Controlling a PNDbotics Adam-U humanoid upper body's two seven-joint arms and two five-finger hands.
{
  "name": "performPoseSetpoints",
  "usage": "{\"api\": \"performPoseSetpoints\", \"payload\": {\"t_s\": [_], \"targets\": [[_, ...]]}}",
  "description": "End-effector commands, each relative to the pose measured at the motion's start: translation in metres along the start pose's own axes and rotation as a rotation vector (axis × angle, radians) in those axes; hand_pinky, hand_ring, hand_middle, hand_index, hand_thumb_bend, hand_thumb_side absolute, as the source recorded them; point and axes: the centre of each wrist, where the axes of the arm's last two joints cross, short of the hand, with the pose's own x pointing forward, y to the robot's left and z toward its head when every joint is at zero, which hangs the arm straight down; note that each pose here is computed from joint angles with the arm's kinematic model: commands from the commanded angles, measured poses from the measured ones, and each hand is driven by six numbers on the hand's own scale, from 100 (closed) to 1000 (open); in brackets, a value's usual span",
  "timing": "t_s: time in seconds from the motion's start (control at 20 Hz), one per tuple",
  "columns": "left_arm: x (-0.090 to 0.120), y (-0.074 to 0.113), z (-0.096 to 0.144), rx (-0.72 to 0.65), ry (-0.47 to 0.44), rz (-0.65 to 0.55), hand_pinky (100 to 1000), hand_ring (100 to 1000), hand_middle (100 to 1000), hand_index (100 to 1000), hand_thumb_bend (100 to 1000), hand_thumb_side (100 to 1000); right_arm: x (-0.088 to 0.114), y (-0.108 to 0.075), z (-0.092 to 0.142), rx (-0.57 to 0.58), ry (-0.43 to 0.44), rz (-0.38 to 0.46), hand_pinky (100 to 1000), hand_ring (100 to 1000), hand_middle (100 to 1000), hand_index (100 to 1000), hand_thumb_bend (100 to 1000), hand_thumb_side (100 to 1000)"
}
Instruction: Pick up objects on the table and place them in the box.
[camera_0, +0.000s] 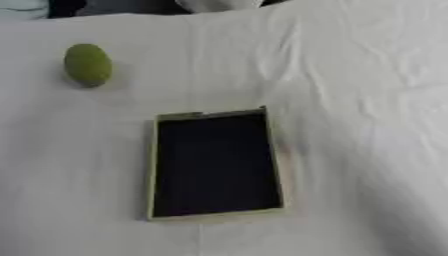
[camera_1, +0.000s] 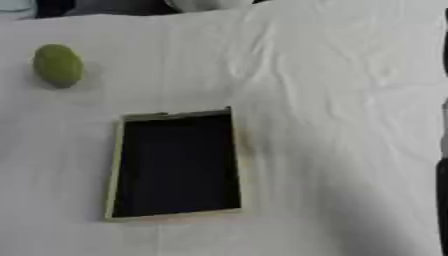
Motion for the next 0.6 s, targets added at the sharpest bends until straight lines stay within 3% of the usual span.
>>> {"api": "performPoseSetpoints", "payload": {"t_s": [0.05, 0.15, 0.3, 0.35, 0.4, 0.45, 0.5, 0.6], "targets": [[0.0, 0.003, -0.004, -0.023, 0.003, -0.048, 794, 790, 798, 971, 100, 314, 0.007, -0.002, -0.007, 0.032, -0.028, 0.017, 763, 901, 597, 823, 100, 491], [0.003, -0.003, -0.008, -0.063, -0.003, -0.053, 828, 824, 835, 989, 100, 349, 0.007, -0.002, -0.007, 0.034, -0.027, 0.015, 764, 901, 597, 823, 100, 490], [0.009, -0.01, -0.018, -0.14, -0.025, -0.054, 869, 858, 856, 982, 100, 331, 0.007, -0.001, -0.008, 0.035, -0.028, 0.01, 764, 901, 596, 823, 100, 490], [0.011, -0.011, -0.023, -0.156, -0.035, -0.053, 869, 858, 856, 982, 100, 272, 0.007, -0.001, -0.008, 0.036, -0.027, 0.009, 764, 901, 596, 823, 100, 490], [0.013, -0.01, -0.026, -0.166, -0.04, -0.05, 869, 858, 856, 982, 100, 272, 0.007, -0.001, -0.008, 0.036, -0.027, 0.009, 764, 901, 596, 823, 100, 490], [0.016, -0.01, -0.031, -0.175, -0.053, -0.044, 883, 872, 862, 967, 137, 100, 0.007, -0.001, -0.007, 0.037, -0.027, 0.008, 764, 901, 596, 823, 100, 488], [0.02, -0.011, -0.038, -0.188, -0.068, -0.033, 888, 878, 859, 966, 158, 100, 0.007, -0.001, -0.007, 0.039, -0.026, 0.007, 764, 901, 596, 823, 100, 488], [0.03, -0.013, -0.052, -0.237, -0.099, 0.008, 893, 893, 863, 976, 108, 100, 0.007, 0.0, -0.007, 0.04, -0.026, 0.004, 764, 901, 595, 823, 100, 488]]}}
